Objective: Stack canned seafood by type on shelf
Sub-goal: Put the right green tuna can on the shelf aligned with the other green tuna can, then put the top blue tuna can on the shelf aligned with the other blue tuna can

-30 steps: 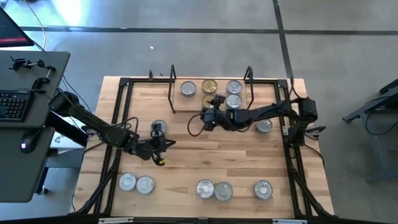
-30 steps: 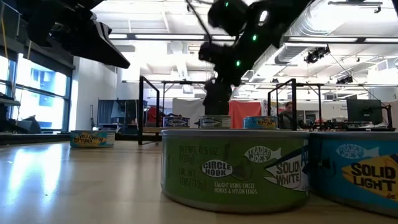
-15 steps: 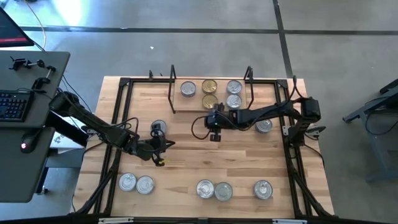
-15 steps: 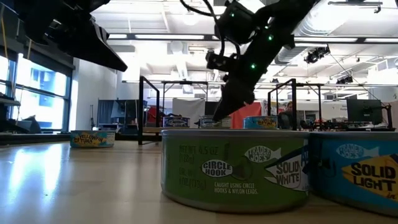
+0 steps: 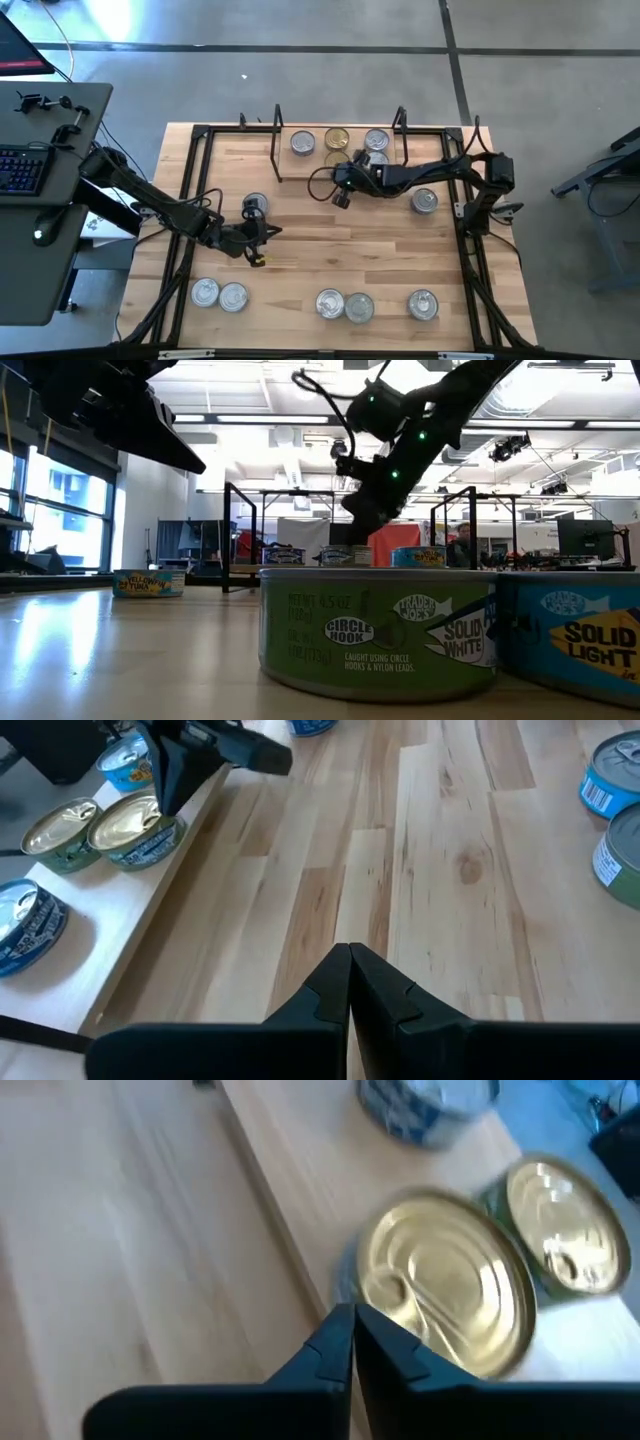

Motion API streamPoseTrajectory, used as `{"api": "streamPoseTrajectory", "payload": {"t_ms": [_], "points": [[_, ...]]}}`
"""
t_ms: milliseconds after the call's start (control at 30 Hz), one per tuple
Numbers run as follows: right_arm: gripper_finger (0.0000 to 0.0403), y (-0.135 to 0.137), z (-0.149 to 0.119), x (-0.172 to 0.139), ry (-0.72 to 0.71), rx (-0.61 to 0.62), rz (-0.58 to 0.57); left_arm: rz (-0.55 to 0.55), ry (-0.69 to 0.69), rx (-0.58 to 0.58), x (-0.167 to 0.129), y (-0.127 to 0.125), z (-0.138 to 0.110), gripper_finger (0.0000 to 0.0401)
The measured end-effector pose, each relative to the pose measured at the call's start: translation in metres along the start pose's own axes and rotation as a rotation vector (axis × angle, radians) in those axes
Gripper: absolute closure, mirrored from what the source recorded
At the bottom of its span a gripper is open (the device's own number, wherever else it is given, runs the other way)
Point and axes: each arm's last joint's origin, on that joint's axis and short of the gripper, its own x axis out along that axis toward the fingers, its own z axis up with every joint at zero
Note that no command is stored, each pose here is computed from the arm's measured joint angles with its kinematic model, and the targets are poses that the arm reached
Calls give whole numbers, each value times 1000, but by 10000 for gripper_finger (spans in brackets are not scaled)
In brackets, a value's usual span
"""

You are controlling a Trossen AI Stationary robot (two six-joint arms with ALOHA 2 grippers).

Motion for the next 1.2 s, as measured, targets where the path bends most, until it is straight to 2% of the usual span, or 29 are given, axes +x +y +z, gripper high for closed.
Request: {"api": "streamPoseTrajectory", "payload": {"t_ms": [133, 300, 433, 533, 600, 700, 833, 933, 1033, 1200], "points": [[402, 13, 5, -15, -37, -17, 36, -8, 1, -21, -1, -1, 0, 401], [402, 31, 4, -59, -24, -50, 105, -24, -4, -14, -3, -4, -1, 401], [402, 42, -8, -96, 66, -47, 151, -27, -5, -14, -4, -5, -1, 401], [402, 46, -27, -118, 212, -24, 139, -28, -9, -27, -3, -5, 0, 401], [402, 47, -42, -131, 340, 16, 96, -29, -13, -36, -4, -5, 0, 401], [403, 43, -66, -148, 554, 88, -27, -30, -18, -40, -4, -5, 1, 401], [403, 35, -98, -154, 700, 133, -207, -31, -23, -20, -3, -6, 1, 401], [403, 26, -122, -147, 749, 150, -247, -31, -26, -11, -3, -6, 2, 401], [403, 14, -141, -137, 737, 179, -302, -32, -27, -12, -3, -6, 2, 401], [403, 3, -152, -122, 652, 281, -397, -31, -28, -4, -3, -5, 2, 401]]}}
